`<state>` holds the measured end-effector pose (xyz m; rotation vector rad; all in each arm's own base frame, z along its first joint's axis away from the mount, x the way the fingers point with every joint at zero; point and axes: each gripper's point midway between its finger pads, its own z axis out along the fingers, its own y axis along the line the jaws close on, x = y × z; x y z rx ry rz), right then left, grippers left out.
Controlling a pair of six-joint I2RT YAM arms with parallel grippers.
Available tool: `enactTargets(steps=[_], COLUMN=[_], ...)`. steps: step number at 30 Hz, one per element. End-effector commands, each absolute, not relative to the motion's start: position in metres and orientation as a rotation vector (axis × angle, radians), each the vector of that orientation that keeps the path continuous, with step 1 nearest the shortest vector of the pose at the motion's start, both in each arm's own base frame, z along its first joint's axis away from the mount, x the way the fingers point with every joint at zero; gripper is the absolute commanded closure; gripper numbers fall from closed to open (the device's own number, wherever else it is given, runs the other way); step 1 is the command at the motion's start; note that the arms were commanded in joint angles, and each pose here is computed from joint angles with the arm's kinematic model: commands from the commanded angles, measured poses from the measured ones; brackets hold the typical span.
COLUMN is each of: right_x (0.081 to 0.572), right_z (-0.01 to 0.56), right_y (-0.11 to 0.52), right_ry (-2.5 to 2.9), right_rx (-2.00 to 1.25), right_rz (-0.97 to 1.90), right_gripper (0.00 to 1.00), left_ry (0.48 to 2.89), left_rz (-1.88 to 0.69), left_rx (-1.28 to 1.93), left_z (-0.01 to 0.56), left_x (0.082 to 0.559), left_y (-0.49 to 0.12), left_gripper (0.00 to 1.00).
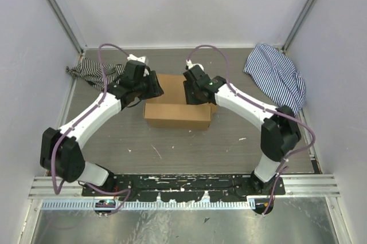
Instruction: Fold the paper box
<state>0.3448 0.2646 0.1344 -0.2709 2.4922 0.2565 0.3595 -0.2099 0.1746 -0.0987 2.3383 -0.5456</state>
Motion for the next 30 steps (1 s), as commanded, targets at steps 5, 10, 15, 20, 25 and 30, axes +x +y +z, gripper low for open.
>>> enactTargets(steps=[5, 10, 15, 20, 25, 30], right_x=[0.281, 0.250, 0.246, 0.272, 0.318, 0.354], right_z=[0.176, 0.186, 0.205, 0.193, 0.189, 0.172], right_y=[0.252, 0.240, 0.219, 0.193, 0.153, 0.140], right_ry=[2.386, 2.377, 2.322, 2.360, 2.349, 2.388], right_rx=[-0.225, -0.201, -0.096, 0.019, 0.215, 0.227], right_rz=[0.274, 0.276, 0.249, 0.133, 0.178, 0.276], right_gripper=[0.57, 0.57, 0.47, 0.24, 0.07, 0.10], left_ry=[2.296, 2.324, 2.244, 2.192, 2.192, 2.242], left_rz=[-0.557, -0.522, -0.384, -0.233, -0.182, -0.290], left_rx=[-0.041, 0.005, -0.106, -0.244, -0.365, -0.447], left_z=[0.198, 0.193, 0.195, 0.196, 0.187, 0.163], left_x=[0.286, 0.244, 0.239, 0.264, 0.305, 0.354], left_y=[-0.210, -0.204, -0.165, -0.130, -0.107, -0.102], left_gripper=[0.44, 0.44, 0.35, 0.28, 0.25, 0.29])
